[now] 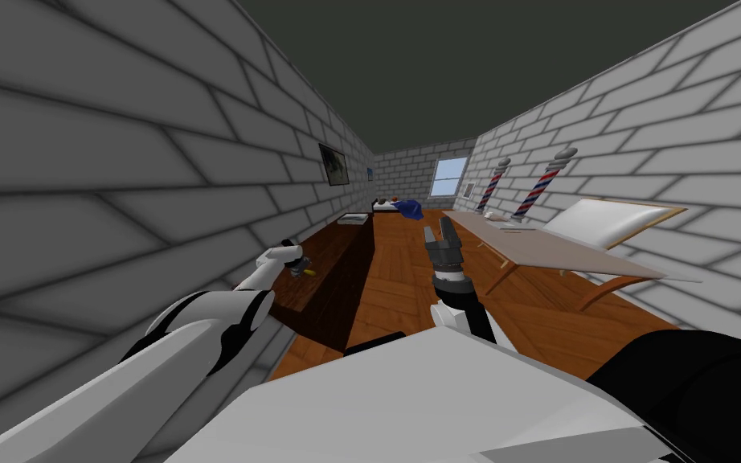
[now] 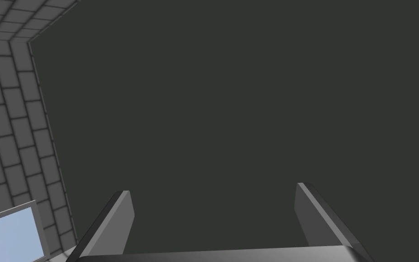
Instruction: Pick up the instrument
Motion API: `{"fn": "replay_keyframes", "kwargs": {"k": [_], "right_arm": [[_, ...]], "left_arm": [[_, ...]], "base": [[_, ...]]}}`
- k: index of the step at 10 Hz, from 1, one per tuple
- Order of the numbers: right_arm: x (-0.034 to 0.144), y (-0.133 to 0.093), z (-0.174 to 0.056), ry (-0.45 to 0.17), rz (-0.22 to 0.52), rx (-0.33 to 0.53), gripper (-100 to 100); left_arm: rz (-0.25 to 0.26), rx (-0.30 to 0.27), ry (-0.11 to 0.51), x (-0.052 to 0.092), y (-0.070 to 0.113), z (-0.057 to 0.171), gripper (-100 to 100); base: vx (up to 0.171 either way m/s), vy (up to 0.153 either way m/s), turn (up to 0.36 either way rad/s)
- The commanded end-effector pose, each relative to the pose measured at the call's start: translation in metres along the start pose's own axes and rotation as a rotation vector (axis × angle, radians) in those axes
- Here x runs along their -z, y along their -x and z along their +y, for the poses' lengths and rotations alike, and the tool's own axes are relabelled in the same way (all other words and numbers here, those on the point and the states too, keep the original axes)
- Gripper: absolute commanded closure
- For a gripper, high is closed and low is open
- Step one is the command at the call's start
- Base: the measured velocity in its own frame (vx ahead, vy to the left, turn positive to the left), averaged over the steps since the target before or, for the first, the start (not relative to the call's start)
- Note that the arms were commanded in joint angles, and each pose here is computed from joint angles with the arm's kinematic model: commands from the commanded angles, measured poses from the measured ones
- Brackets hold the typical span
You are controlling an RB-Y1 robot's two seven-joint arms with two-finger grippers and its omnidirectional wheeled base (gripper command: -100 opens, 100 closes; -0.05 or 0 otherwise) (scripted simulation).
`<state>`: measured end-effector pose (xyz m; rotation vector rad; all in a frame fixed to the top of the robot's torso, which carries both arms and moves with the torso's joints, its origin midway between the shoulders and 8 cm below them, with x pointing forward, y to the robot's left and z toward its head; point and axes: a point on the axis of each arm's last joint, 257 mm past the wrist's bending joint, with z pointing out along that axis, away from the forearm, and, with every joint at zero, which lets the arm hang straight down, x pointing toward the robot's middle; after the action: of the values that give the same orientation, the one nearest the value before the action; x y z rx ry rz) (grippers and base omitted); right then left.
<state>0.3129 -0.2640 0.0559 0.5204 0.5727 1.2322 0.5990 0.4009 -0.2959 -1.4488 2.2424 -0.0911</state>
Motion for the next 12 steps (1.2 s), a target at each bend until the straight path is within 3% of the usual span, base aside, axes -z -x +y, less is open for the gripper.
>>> {"fn": "replay_keyframes", "kwargs": {"k": [1, 2, 3, 7, 8, 9, 11, 12], "right_arm": [[0.000, 0.000, 0.000, 0.000, 0.000, 0.000, 0], [0.000, 0.000, 0.000, 0.000, 0.000, 0.000, 0], [0.000, 0.000, 0.000, 0.000, 0.000, 0.000, 0], [0.000, 0.000, 0.000, 0.000, 0.000, 0.000, 0], [0.000, 0.000, 0.000, 0.000, 0.000, 0.000, 0], [0.000, 0.000, 0.000, 0.000, 0.000, 0.000, 0], [0.000, 0.000, 0.000, 0.000, 0.000, 0.000, 0], [0.000, 0.000, 0.000, 0.000, 0.000, 0.000, 0]], "left_arm": [[-0.005, 0.003, -0.004, -0.009, -0.005, 0.006, -100], [-0.004, 0.000, -0.003, -0.006, -0.003, 0.004, -100], [-0.004, 0.001, -0.004, -0.006, -0.004, 0.004, 100], [-0.004, 0.002, -0.005, -0.006, -0.003, 0.004, 100], [-0.004, 0.002, -0.005, -0.006, -0.003, 0.004, 0], [-0.001, -0.001, -0.005, 0.005, 0.003, -0.003, 100], [-0.004, -0.001, -0.008, 0.003, 0.003, -0.003, 100], [-0.002, -0.001, -0.006, 0.003, 0.003, -0.003, 0]], "base": [[0.068, 0.041, -0.035], [0.031, 0.021, -0.006], [0.000, 0.000, 0.000], [0.000, 0.001, 0.003], [0.000, 0.000, 0.000], [-0.056, -0.036, 0.040], [-0.044, -0.027, 0.016], [0.000, 0.000, 0.000]]}}
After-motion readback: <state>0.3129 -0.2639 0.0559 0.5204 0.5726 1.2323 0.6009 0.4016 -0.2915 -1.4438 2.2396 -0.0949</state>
